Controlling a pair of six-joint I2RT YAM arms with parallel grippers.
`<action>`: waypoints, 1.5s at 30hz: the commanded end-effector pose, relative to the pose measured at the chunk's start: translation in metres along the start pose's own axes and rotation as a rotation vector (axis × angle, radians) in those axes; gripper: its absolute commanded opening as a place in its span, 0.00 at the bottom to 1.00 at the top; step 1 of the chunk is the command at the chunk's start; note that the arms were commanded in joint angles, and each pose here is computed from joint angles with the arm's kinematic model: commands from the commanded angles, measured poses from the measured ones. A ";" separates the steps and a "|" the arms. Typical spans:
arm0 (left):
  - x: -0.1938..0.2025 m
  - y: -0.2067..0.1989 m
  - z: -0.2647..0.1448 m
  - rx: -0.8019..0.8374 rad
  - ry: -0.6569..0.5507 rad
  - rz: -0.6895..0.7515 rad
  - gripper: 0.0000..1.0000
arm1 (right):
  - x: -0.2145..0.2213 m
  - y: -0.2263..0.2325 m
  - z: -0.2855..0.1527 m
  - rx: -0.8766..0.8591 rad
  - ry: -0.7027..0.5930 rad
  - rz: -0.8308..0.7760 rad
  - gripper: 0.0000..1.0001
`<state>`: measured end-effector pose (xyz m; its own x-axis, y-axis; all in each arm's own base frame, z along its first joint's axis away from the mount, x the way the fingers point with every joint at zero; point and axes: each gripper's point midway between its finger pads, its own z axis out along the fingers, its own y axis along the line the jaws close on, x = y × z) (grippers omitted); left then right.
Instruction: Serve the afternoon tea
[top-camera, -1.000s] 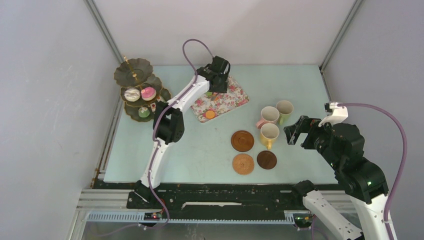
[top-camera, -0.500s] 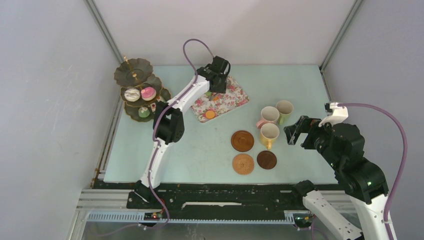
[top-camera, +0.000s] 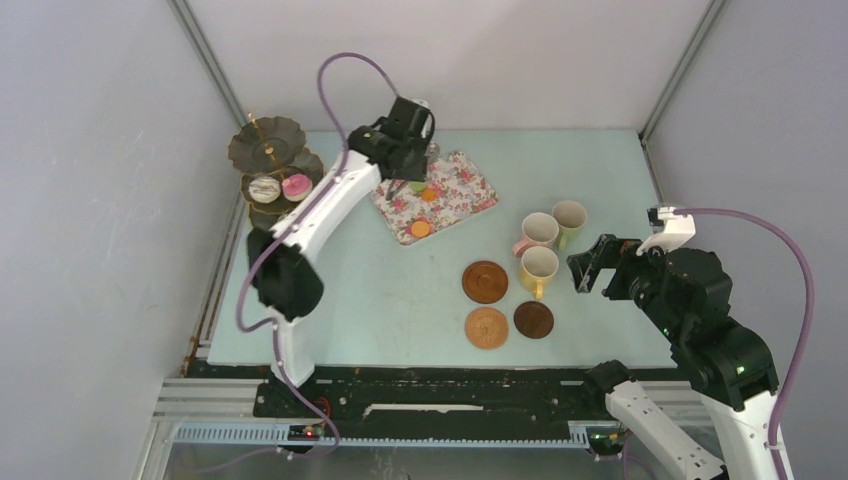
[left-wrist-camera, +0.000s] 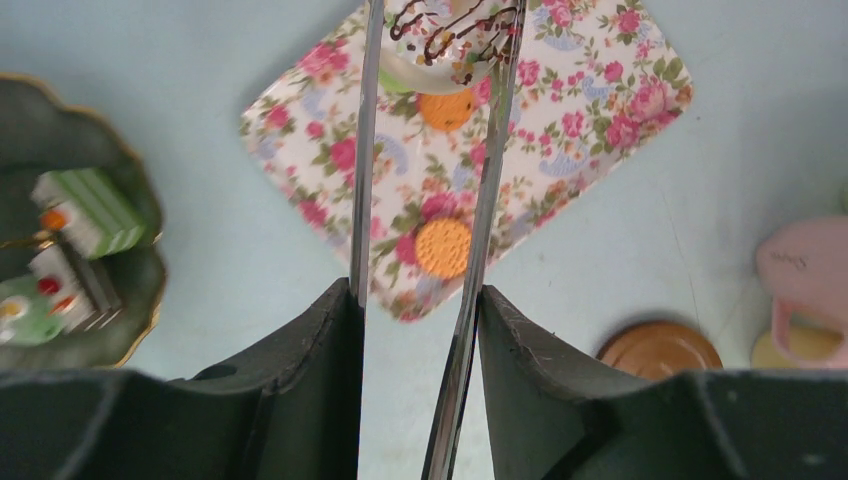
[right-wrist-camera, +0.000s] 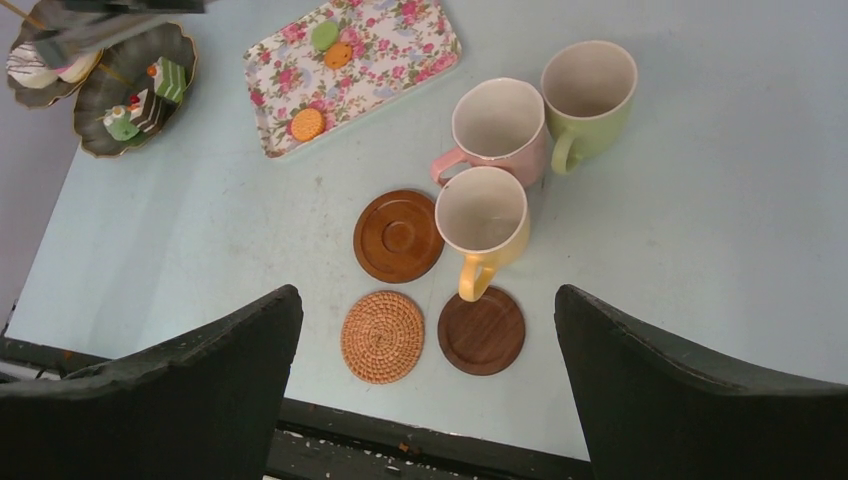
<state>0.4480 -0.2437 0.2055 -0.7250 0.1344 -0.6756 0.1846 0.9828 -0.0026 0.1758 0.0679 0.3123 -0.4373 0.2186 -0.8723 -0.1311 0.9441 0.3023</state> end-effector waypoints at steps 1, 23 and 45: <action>-0.011 0.031 -0.079 -0.043 -0.117 0.001 0.29 | -0.013 0.008 -0.002 -0.044 -0.045 -0.029 1.00; 0.022 0.145 -0.134 -0.380 -0.259 -0.440 0.26 | -0.009 0.027 0.003 -0.135 -0.024 -0.035 1.00; -0.032 0.170 -0.073 -0.581 -0.362 -0.644 0.25 | -0.007 0.012 0.002 -0.068 -0.027 -0.057 1.00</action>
<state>0.4512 -0.0903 0.2531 -0.4478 -0.3570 -0.8198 -0.5409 0.8382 -0.0695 0.1762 0.0821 0.3196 -0.4231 0.1886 -0.8863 -0.2201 0.9274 0.3024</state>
